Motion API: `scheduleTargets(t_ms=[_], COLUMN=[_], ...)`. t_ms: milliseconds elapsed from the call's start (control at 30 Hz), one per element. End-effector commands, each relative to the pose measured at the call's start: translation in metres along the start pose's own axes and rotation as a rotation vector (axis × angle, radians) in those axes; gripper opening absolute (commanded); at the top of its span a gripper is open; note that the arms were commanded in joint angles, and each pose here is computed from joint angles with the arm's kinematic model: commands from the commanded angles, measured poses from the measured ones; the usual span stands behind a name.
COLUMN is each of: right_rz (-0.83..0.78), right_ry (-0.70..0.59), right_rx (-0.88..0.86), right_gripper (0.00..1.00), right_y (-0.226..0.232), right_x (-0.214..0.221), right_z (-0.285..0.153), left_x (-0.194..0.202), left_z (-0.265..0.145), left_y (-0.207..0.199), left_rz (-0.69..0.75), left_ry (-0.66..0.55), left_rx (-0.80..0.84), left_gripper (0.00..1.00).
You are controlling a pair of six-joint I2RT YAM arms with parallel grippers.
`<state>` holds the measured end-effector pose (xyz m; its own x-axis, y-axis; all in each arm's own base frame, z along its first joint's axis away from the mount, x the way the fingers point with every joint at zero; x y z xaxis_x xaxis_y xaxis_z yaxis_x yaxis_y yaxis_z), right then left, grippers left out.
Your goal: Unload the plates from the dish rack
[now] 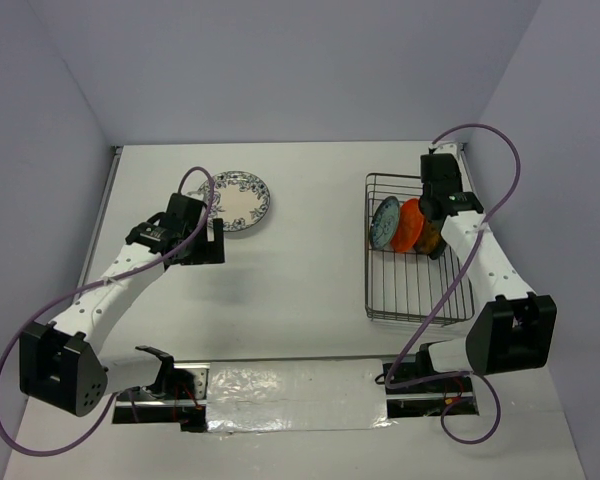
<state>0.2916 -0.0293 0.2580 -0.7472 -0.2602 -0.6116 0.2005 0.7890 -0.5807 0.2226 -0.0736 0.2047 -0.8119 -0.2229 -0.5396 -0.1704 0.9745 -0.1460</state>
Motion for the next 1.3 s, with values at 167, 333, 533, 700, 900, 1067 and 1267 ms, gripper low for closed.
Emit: scheduleTargets(t_ms=[167,333,533,700,900,1067,1267], right_rz=[0.042,0.051,0.051,0.067,0.133,0.233,0.289], right_ry=[-0.275,-0.322,-0.355,-0.314,-0.455,-0.644,-0.858], right_rx=[-0.003,-0.021,0.018,0.157,0.286,0.327,-0.372], right_gripper=[0.0,0.0,0.0,0.0,0.0,0.0,0.0], right_y=[-0.026,-0.03,-0.043,-0.061,-0.097,-0.109,-0.059], right_x=[-0.051,-0.065,-0.085,-0.098,-0.125,-0.144,-0.135], right_z=[-0.017,-0.022,-0.029,-0.047,-0.112,-0.189,-0.249], left_x=[-0.004,-0.005,-0.005,-0.006,-0.01,-0.027,-0.043], left_z=[-0.004,-0.004,-0.003,-0.002,-0.013,-0.048,-0.116], left_y=[-0.002,-0.002,-0.001,-0.002,-0.012,-0.045,-0.073], left_rz=[0.001,0.0,-0.001,-0.006,-0.017,0.003,0.005], left_ry=[-0.034,-0.04,-0.036,-0.033,-0.051,-0.139,-0.347], left_rx=[0.014,0.01,-0.004,-0.002,0.113,0.508,0.992], left_gripper=[1.0,1.0,1.0,1.0,1.0,1.0,1.0])
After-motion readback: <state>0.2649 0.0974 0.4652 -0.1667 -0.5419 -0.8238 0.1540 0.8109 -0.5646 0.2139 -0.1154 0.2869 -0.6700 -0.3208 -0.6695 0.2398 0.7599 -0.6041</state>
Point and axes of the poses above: each gripper's point midway between its finger pads, its own z axis out along the fingers, its own y axis along the line the jaws close on, x = y × z, the point moved 9 cm from there along -z, back along the fingers, and after that the axes turned 8 degrees about -z, right-handed, at the moved point
